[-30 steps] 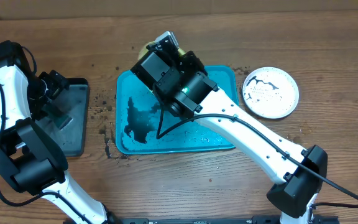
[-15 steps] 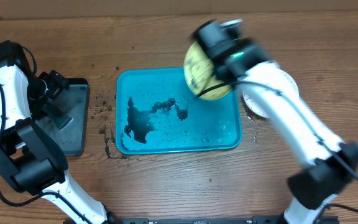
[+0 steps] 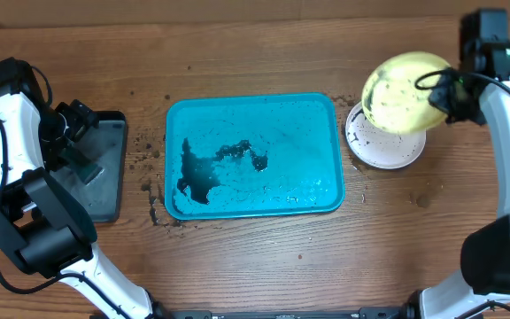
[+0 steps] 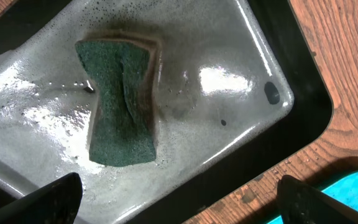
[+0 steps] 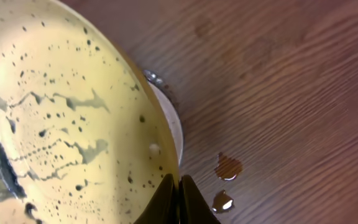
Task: Clean dirty plates on tray and stack at the side
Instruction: 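Lower the yellow plate onto the stacked plates and open the right gripper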
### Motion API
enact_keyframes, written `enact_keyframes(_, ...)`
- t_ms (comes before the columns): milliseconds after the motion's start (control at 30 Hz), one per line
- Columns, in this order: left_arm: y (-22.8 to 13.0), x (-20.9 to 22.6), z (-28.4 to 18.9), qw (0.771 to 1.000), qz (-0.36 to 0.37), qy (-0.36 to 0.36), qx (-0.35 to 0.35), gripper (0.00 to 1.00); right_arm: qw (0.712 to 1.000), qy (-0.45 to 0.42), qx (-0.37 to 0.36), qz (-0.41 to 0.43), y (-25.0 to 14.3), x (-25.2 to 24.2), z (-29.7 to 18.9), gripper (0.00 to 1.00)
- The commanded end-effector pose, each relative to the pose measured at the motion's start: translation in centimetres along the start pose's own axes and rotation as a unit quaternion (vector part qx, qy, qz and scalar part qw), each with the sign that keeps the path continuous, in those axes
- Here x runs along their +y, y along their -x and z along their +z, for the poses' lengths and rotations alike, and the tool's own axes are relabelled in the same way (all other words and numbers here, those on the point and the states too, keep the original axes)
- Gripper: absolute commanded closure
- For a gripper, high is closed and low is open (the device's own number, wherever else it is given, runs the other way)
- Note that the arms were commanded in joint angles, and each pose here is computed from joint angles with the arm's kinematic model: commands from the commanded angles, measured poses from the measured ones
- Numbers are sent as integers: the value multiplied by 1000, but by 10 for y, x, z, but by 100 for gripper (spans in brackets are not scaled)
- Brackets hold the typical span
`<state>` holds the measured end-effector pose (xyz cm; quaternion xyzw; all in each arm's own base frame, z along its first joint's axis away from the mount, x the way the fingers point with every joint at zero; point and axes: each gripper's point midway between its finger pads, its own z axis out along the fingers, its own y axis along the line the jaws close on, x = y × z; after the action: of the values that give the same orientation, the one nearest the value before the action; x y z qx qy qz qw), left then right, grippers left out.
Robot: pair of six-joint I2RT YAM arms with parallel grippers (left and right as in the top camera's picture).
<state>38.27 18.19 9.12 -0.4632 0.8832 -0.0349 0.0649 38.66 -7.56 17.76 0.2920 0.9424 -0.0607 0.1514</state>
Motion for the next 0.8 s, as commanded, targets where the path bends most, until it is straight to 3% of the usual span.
enact_keyframes(0,-4,0,4,1000,0,2,7,0,998,34,49,21,-20,0,29,96)
enact_keyframes(167,-5,-1,4,1000,1,2,7,0,996,42,69,29,-37,-3,60,96)
enact_keyframes(200,-5,-1,4,1000,1,1,7,0,996,51,74,25,-40,1,62,93)
enact_keyframes(267,-5,-1,4,1000,1,1,7,0,993,76,88,10,-47,9,63,71)
enact_keyframes(367,-4,-1,4,1000,1,1,7,0,988,117,102,-6,-53,25,58,49)
enact_keyframes(600,-5,-1,4,1000,2,1,7,0,950,281,125,-50,-71,82,-2,47)
enact_keyframes(767,-5,-1,4,1000,2,2,7,0,940,308,103,-109,-92,110,-38,39)
